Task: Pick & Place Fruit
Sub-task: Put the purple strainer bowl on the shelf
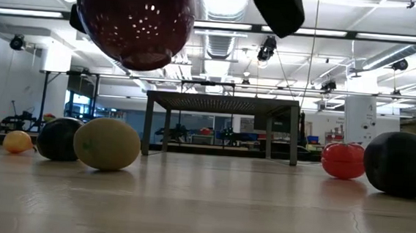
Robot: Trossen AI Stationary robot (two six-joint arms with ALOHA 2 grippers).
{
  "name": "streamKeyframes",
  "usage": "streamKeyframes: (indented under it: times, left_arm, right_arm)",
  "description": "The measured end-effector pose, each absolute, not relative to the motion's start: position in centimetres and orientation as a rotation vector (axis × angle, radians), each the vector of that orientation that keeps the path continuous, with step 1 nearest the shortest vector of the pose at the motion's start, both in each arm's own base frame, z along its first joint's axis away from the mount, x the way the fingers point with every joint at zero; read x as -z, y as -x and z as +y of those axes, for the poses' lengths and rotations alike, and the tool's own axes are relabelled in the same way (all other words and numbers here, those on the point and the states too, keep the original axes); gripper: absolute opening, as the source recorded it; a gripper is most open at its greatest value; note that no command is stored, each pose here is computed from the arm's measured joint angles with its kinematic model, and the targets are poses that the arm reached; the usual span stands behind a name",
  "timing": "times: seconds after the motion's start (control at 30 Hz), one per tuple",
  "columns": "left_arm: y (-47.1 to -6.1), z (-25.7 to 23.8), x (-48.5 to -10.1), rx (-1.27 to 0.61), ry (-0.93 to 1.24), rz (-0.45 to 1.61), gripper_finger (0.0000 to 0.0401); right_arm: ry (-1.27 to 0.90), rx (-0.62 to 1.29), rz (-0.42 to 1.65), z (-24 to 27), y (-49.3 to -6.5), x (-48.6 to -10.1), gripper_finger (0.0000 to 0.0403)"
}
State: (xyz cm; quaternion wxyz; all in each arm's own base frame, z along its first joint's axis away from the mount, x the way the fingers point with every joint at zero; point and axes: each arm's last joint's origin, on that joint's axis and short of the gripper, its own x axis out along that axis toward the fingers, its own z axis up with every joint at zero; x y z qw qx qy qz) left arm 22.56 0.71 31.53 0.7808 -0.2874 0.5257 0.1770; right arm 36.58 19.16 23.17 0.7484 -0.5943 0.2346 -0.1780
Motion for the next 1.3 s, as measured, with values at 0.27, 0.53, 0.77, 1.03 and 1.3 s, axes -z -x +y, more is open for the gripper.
streamKeyframes:
  times: [0.27, 0.53, 0.77, 1.03, 1.3]
  left_arm:
    - [-22.5, 0.7, -31.5, -0.381, 0.621, 1.138, 0.0038]
    - [-22.5, 0.7, -31.5, -0.383, 0.621, 1.145, 0.0036]
    - [-22.5, 0.7, -31.5, -0.381, 0.622, 1.145, 0.0035]
    - [-22.5, 0.7, -31.5, -0.381, 0.622, 1.144, 0.0039]
    - [-22.5, 0.7, -31.5, -0.38, 0.622, 1.141, 0.0038]
  right_arm:
    - [1.364, 0.416, 0.549, 20.0, -38.6, -22.6, 0.0109]
    - [1.377, 0.435, 0.569, 19.7, -38.4, -22.5, 0.0066]
    - [1.372, 0.44, 0.566, 19.6, -38.2, -22.9, 0.0053]
    - [1.37, 0.434, 0.561, 19.6, -38.2, -22.8, 0.0055]
    - [1.368, 0.425, 0.555, 19.6, -38.3, -22.8, 0.0056]
